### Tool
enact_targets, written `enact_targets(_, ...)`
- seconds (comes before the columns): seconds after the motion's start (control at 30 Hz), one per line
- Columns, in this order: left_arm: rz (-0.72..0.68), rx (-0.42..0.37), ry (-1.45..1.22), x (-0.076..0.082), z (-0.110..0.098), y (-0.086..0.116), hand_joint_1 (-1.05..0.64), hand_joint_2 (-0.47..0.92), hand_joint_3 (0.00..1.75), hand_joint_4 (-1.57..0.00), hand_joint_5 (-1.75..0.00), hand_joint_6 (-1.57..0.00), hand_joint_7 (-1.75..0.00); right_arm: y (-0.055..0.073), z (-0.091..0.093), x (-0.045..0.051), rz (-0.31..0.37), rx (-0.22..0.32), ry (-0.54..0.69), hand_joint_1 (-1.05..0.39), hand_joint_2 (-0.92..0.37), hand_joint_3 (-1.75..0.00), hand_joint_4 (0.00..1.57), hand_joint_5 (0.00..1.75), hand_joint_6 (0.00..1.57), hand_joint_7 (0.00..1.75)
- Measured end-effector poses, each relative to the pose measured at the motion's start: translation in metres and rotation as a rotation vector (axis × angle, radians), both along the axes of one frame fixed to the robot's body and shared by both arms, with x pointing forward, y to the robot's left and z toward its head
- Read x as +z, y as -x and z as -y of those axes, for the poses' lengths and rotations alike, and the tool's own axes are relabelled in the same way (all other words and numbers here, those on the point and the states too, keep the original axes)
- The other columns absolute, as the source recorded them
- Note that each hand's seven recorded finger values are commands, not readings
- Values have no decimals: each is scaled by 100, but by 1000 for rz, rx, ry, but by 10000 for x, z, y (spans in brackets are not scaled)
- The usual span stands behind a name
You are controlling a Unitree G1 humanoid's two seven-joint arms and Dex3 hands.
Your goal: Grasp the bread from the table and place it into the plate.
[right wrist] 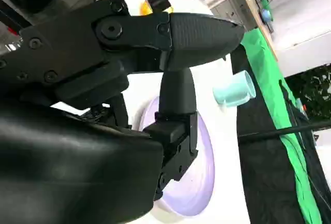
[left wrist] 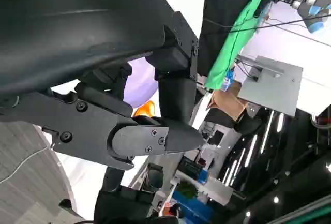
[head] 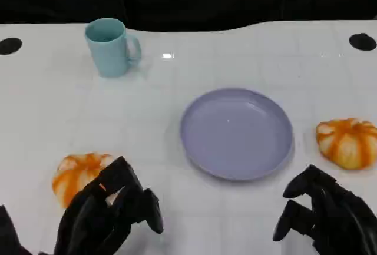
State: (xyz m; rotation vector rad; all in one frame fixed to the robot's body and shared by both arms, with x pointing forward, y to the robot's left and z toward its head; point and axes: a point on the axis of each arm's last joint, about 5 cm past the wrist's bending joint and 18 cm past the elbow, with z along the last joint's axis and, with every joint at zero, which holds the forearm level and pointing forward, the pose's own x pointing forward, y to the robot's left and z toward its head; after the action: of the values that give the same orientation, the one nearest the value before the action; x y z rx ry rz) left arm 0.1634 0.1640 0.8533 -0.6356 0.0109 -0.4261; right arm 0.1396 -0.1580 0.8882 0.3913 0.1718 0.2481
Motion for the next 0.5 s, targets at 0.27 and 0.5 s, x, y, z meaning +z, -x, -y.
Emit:
enact_targets(0.27, -2, 3, 0, 2, -14, -4, -57, 92, 41, -79, -175, -54, -175, -7, -10, 0, 1, 4, -1, -53, -92, -46, 63, 175, 42, 168)
enact_targets(0.5, -2, 3, 1, 2, -7, -5, -58, 92, 42, -80, -175, -55, -175, -22, -8, 9, 7, 5, -1, -53, -92, -47, 63, 175, 41, 167)
